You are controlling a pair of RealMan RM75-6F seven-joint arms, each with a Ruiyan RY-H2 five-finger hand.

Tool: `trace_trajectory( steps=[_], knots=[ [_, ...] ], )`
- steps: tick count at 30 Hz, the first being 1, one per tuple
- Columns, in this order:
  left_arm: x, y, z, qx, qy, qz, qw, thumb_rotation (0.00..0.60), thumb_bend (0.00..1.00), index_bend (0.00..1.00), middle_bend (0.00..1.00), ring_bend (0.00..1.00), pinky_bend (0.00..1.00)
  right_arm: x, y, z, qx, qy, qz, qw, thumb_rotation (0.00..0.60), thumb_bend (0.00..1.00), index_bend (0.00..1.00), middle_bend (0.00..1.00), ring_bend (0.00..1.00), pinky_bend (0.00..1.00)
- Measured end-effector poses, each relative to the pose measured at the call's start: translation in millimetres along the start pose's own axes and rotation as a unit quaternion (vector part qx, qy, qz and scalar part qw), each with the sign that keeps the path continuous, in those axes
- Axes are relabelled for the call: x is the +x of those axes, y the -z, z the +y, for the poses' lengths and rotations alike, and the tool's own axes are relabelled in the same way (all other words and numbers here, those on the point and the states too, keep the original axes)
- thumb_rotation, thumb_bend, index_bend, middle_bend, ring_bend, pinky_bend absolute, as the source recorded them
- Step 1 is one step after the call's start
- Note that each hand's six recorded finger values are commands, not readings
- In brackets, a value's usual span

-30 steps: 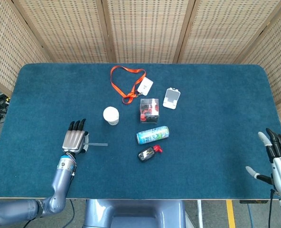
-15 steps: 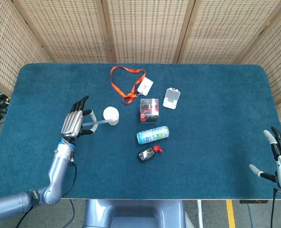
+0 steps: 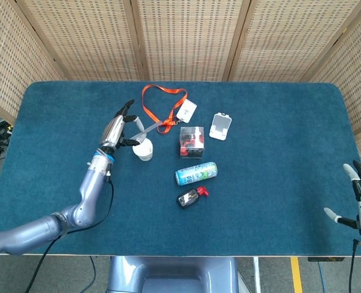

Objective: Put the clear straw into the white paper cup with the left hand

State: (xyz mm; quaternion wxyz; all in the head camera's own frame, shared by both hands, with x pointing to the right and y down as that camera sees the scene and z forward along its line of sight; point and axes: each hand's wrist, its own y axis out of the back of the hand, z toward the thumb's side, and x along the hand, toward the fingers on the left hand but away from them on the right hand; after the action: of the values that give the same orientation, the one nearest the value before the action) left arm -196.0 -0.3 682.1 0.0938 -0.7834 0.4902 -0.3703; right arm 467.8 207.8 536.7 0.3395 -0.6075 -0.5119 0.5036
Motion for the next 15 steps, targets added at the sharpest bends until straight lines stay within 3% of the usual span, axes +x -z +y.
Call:
trace_trajectory(
  steps=[15],
  knots=[
    [15.6,-2.3,-40.4,-0.063,0.034,-0.017,0.9973,0.6,0.38,0.67,0.0,0.0,0.03,-3.4,4.4,-3.7,0.004,-0.005,-0.009,0.9999,0.6,0.08,0.1,0.0,0.0,0.0]
  ],
)
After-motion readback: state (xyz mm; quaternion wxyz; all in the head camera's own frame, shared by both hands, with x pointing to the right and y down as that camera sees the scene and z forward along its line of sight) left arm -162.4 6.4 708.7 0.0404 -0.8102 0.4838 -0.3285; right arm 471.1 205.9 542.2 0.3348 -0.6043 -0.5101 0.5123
